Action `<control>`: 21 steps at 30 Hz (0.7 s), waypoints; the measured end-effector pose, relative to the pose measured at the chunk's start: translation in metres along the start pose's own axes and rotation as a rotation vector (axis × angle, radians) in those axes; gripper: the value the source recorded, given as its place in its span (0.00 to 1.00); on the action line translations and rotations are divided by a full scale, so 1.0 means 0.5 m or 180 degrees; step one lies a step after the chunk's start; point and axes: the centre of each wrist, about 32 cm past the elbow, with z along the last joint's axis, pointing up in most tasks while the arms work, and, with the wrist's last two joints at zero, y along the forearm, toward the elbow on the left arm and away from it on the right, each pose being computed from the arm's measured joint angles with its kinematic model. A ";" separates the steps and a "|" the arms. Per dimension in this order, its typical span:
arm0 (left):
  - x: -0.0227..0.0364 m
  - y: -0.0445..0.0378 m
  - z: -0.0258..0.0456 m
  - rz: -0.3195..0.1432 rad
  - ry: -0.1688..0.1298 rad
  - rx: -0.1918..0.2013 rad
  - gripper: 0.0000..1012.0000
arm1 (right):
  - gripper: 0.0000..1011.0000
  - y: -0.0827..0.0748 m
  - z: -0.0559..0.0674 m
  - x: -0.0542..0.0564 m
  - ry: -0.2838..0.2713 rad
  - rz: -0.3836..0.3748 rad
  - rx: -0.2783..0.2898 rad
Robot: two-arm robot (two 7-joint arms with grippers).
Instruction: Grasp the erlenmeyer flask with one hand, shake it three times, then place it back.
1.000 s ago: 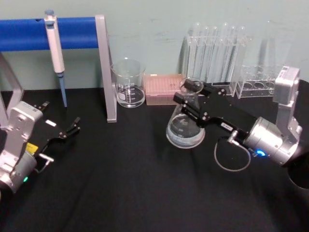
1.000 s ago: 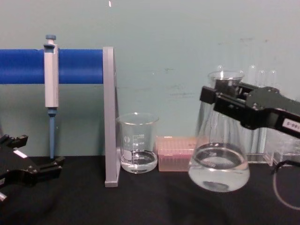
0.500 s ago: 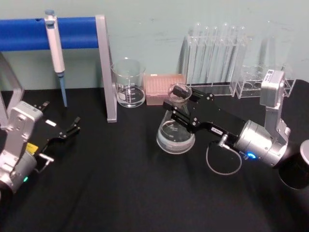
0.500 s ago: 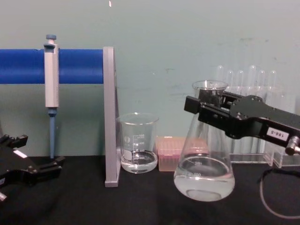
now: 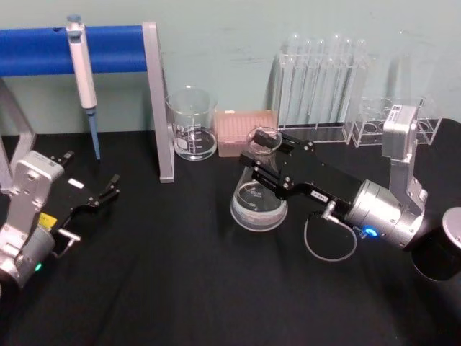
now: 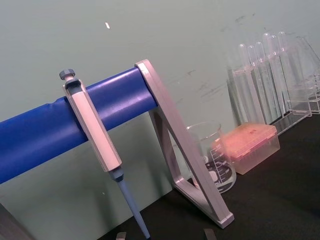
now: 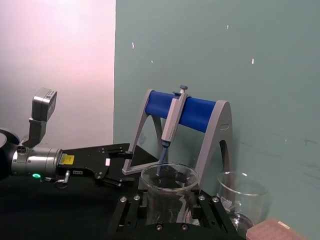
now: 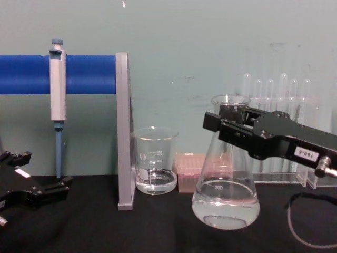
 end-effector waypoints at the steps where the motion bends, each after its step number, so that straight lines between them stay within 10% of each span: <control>1: 0.000 0.000 0.000 0.0000 0.0000 0.0000 0.99 | 0.46 0.000 0.000 0.000 0.0001 0.0002 -0.0001; 21: 0.000 0.000 0.000 0.0000 0.0000 0.0000 0.99 | 0.46 0.002 -0.021 0.006 0.0067 0.0009 -0.0036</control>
